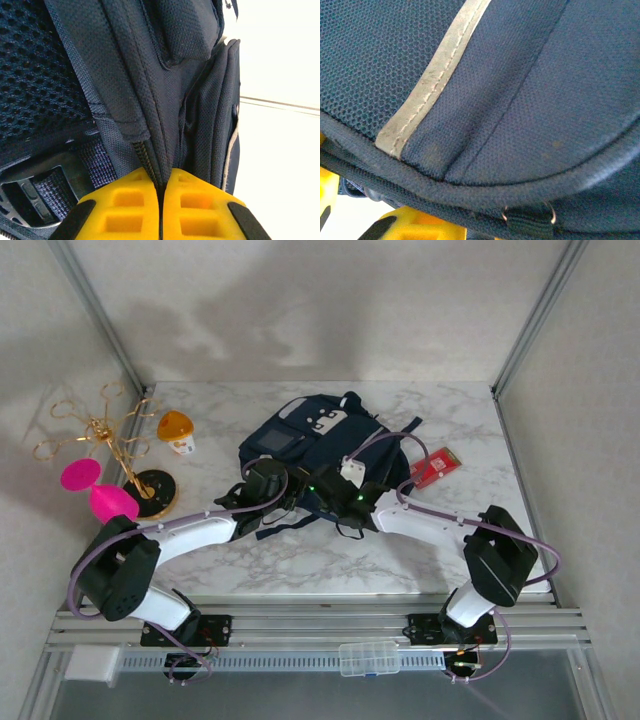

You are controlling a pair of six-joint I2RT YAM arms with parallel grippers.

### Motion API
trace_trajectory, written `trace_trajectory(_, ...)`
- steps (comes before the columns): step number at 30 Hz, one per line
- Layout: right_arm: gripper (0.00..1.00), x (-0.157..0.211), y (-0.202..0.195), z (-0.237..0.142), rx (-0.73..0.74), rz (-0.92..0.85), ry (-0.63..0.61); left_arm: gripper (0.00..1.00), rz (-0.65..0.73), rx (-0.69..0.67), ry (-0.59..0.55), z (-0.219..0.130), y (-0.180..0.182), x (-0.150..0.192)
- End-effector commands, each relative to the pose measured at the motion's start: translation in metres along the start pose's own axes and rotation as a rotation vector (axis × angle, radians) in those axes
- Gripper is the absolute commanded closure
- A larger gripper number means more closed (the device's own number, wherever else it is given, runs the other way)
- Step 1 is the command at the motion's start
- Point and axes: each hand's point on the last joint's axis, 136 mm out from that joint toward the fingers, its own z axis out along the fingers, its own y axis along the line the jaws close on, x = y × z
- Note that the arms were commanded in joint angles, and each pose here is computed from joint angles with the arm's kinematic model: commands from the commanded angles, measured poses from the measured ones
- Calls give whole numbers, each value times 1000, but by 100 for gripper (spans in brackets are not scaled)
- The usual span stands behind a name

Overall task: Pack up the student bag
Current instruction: Zip the student bag at the center of the table.

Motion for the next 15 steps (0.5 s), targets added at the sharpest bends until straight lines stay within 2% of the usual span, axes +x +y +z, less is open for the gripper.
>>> trace_trajectory(1,83,-11,9,9,-12,-91,-25,100,25,57,-57,-10,-23,-13)
trace_trajectory(4,78,-18,3,19,38,-131,-38,100,25,55,-60,-9,-22,-14)
trace_trajectory(7,78,-24,-3,22,85,-160,-46,100,26,56,-52,-8,-23,-13)
trace_trajectory(15,90,-44,-13,3,119,-228,-137,100,49,30,-79,-8,-21,-21)
